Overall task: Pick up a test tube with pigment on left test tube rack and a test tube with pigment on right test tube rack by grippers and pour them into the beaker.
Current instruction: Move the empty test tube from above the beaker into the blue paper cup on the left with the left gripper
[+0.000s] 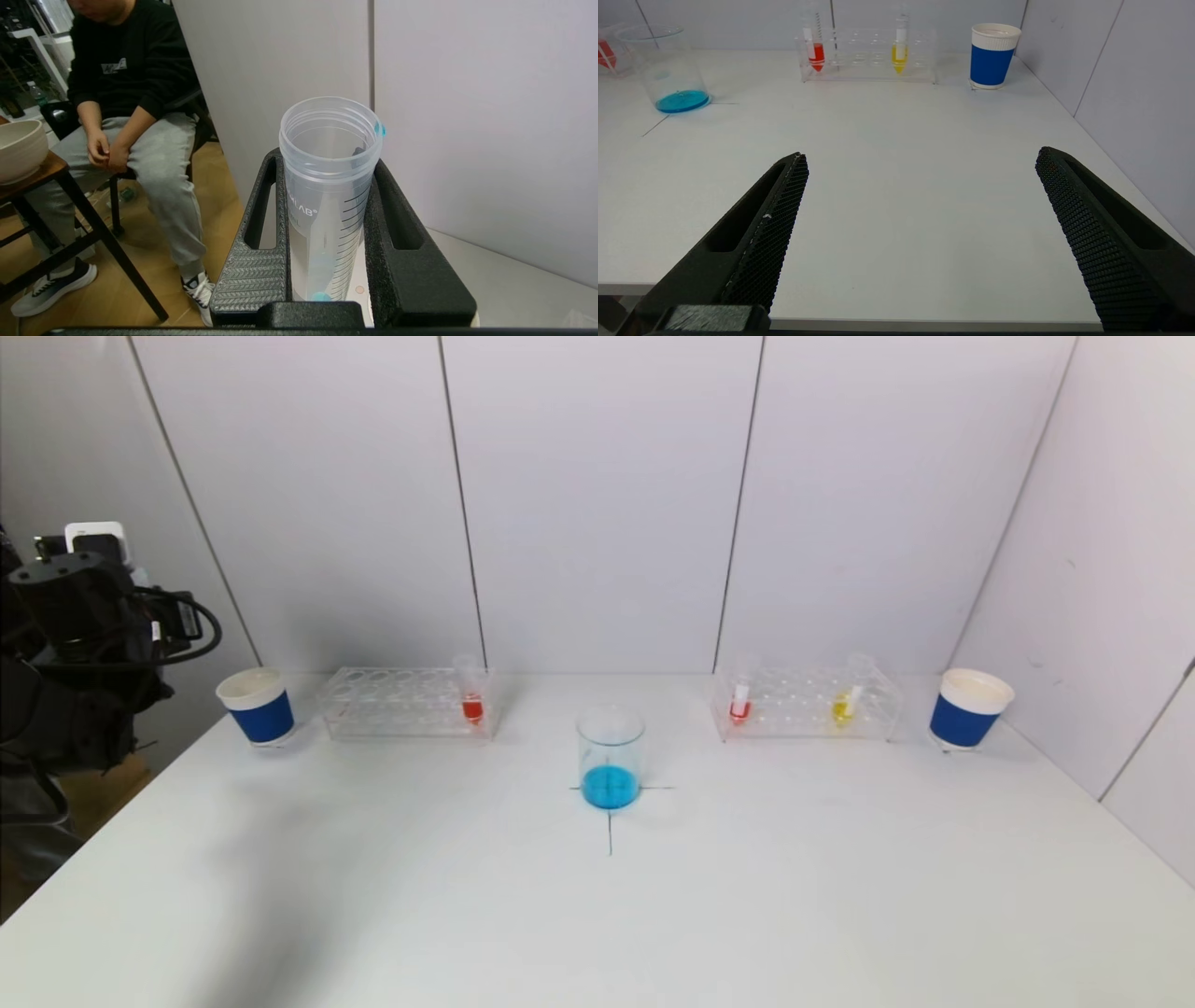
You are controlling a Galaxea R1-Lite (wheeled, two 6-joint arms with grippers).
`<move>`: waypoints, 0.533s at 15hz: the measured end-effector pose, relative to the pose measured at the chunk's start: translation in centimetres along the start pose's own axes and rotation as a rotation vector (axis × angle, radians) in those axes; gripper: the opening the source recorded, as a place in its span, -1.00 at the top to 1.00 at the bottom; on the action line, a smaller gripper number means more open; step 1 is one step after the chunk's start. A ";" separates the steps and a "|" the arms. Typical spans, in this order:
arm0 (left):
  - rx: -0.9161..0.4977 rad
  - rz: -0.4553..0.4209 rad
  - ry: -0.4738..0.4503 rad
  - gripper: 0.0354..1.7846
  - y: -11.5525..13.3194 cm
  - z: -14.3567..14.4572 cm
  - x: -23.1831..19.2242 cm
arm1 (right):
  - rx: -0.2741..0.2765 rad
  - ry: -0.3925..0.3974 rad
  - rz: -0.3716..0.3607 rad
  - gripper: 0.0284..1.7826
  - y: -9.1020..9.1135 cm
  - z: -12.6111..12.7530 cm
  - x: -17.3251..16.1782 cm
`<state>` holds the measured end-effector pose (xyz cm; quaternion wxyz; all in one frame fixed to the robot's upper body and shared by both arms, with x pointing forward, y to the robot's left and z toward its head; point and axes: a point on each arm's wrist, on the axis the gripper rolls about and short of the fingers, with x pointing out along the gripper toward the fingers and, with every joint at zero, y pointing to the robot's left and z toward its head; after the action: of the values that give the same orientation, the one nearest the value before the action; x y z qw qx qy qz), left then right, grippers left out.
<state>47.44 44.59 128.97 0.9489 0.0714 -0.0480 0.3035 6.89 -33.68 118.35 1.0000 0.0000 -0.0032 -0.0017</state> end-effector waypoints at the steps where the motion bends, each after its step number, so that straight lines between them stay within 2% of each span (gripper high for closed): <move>1: -0.006 -0.006 0.005 0.52 -0.3 -0.6 0.5 | 0.000 0.000 0.000 -0.99 0.0 0.0 0.0; 8: -0.018 -0.046 0.028 0.52 -2.4 -2.8 2.1 | 0.000 0.000 0.000 -0.99 0.0 0.0 0.0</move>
<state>50.64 44.35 126.23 0.9568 0.0596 -0.0358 0.2822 6.89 -33.68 118.35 1.0000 0.0000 -0.0032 -0.0017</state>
